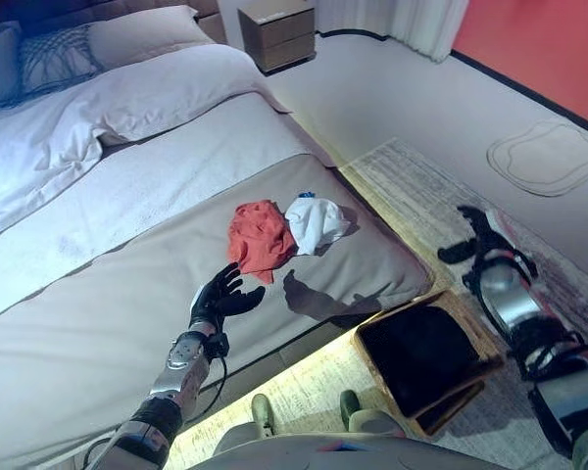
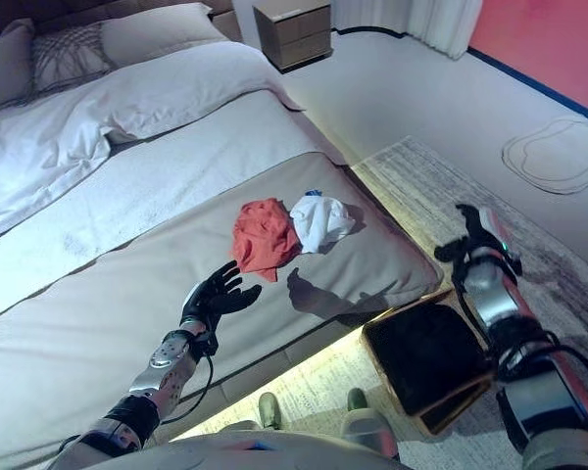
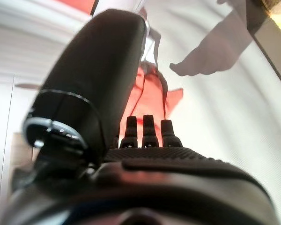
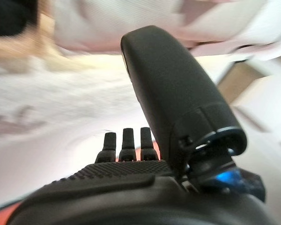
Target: Pick up the clothes from the bed and place them into the basket
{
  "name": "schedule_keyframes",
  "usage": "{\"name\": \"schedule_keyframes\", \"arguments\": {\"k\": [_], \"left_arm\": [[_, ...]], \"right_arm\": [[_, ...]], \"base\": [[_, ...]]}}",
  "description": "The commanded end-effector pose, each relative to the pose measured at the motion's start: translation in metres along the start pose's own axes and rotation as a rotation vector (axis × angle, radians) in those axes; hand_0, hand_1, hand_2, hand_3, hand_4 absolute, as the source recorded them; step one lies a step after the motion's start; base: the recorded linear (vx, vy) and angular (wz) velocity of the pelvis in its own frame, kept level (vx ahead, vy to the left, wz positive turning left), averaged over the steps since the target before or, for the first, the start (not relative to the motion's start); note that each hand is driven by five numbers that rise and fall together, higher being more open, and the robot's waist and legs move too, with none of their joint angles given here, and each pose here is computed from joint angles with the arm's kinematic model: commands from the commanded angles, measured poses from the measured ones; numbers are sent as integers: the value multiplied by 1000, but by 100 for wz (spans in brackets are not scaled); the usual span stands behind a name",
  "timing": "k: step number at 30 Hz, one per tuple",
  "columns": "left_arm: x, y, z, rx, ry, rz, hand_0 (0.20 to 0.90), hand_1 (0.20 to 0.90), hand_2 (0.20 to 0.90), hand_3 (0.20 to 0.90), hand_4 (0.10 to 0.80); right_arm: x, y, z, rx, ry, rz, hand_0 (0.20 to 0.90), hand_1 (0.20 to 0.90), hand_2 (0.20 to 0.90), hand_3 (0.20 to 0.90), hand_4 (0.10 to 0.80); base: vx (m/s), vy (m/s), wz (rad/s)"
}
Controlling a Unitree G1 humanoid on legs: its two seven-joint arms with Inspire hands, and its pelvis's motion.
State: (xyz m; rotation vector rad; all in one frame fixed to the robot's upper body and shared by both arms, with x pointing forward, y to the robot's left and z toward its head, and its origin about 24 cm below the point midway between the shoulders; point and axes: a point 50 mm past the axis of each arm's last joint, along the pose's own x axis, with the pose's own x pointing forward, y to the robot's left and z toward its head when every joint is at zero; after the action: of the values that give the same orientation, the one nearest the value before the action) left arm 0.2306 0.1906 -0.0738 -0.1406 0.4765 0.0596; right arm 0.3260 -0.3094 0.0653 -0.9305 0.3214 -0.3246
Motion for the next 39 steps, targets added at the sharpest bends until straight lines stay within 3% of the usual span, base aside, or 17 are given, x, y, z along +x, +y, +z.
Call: {"name": "schedule_keyframes", "arguments": {"k": [1, 5, 15, 29, 38, 39], "left_arm": [[8, 4, 36, 106, -169, -37, 900, 900, 900, 900, 800], [0, 4, 35, 189, -190, -104, 900, 900, 900, 900, 800], [-8, -19, 89, 193, -483, -218, 900, 900, 900, 900, 800], [-30, -21, 115, 81, -644, -214, 900, 900, 900, 900, 800], [-39, -11, 116, 56, -652, -172, 900, 900, 900, 900, 800], [-40, -10, 116, 57, -652, -170, 900, 900, 900, 900, 800]], "right_arm": [[16, -62, 64, -61, -229, -196, 900, 900, 900, 900, 800], [19, -80, 74, -88, -257, -211, 900, 900, 900, 900, 800], [22, -172, 121, -12, -285, -459, 900, 900, 900, 900, 800], [18, -202, 142, 76, -259, -480, 900, 900, 900, 900, 800], [16, -216, 144, 198, -270, -475, 900, 900, 900, 900, 800], [16, -218, 145, 210, -276, -479, 865, 865, 865, 859, 759]], "base": [[104, 37, 23], [80, 67, 33], [-182, 46, 26], [-26, -36, 15], [-24, -58, 7], [-21, -51, 2]]}}
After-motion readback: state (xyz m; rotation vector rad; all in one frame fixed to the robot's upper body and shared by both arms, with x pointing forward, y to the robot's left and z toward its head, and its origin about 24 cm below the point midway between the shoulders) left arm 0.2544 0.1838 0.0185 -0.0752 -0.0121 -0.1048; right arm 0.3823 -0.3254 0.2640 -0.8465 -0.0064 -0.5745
